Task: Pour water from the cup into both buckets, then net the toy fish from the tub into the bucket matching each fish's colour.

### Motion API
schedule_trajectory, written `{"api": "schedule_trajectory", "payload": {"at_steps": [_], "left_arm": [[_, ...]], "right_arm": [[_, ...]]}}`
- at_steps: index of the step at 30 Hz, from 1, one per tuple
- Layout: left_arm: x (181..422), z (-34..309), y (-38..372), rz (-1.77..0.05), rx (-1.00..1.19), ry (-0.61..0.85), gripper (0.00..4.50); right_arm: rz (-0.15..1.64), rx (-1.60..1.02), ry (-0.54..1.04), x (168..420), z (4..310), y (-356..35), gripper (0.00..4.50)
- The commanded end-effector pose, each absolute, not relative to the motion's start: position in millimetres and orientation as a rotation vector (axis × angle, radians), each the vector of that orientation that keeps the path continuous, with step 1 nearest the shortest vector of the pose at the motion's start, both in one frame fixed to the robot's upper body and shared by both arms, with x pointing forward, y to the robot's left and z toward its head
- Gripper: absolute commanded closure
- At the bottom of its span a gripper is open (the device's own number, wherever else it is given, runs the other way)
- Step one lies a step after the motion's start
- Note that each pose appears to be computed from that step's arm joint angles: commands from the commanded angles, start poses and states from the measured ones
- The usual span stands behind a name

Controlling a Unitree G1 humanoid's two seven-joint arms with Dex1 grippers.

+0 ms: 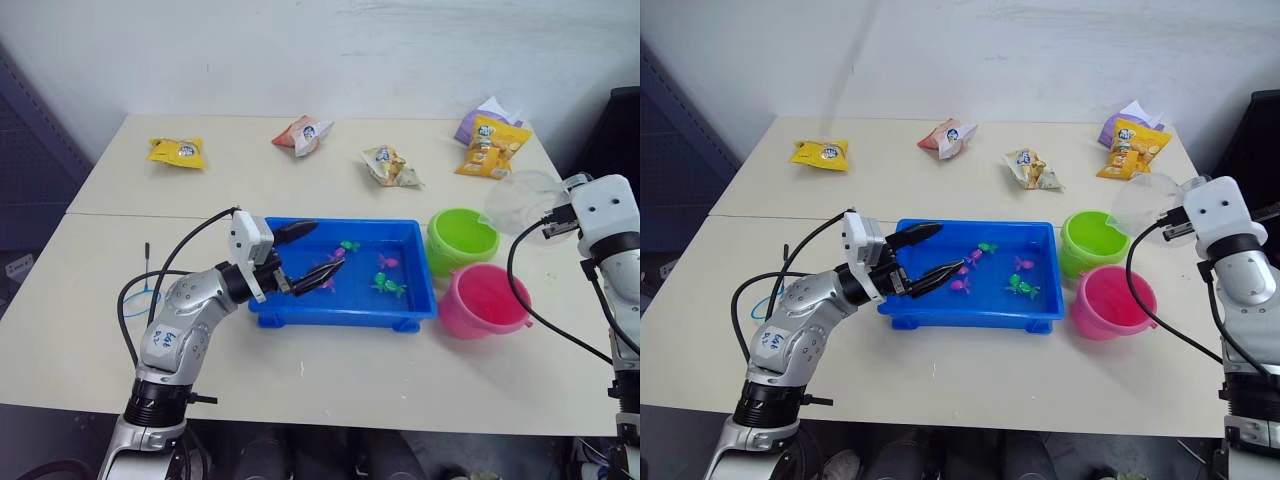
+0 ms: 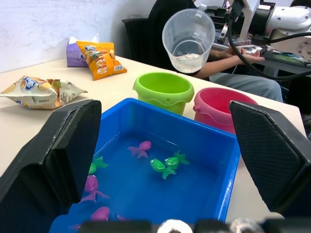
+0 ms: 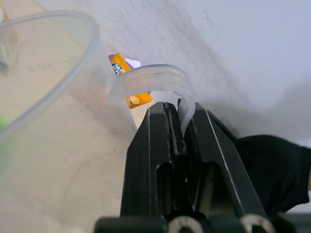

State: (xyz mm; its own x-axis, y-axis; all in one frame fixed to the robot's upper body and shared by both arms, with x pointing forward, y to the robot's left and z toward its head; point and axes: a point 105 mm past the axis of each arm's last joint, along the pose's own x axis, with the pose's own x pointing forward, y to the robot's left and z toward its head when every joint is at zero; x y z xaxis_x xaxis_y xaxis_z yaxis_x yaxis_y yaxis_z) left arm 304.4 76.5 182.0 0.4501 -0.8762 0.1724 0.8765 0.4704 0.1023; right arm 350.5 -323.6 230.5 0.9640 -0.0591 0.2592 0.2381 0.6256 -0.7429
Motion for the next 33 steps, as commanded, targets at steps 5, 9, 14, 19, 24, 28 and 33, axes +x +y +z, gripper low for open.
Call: {"api": "schedule_trajectory", "payload": {"at_steps": [5, 9, 14, 19, 24, 28, 33], "left_arm": [[298.5, 191.7, 69.6, -1.108, 0.031, -0.263, 0.00], [299.6, 192.8, 69.0, -1.109, 0.027, -0.267, 0.00], [300.0, 193.4, 67.0, -1.115, 0.017, -0.273, 0.00], [301.2, 194.2, 65.0, -1.112, 0.011, -0.286, 0.00], [302.7, 194.4, 64.7, -1.103, 0.010, -0.295, 0.00], [303.4, 194.2, 64.3, -1.100, 0.010, -0.298, 0.00], [303.5, 192.6, 64.3, -1.097, 0.022, -0.301, 0.00]], "right_arm": [[-0.169, -1.099, -0.341, 350.6, 260.1, -308.5, 4.46], [-0.169, -1.209, -0.354, 351.1, 261.9, -306.0, 4.46], [-0.178, -1.303, -0.365, 353.6, 263.6, -304.9, 4.46], [-0.189, -1.337, -0.375, 357.1, 263.3, -304.1, 4.46], [-0.187, -1.370, -0.389, 359.7, 264.0, -300.9, 4.46], [-0.188, -1.402, -0.399, 361.3, 265.5, -299.1, 4.46], [-0.205, -1.448, -0.451, 359.1, 269.6, -293.7, 4.46]]}}
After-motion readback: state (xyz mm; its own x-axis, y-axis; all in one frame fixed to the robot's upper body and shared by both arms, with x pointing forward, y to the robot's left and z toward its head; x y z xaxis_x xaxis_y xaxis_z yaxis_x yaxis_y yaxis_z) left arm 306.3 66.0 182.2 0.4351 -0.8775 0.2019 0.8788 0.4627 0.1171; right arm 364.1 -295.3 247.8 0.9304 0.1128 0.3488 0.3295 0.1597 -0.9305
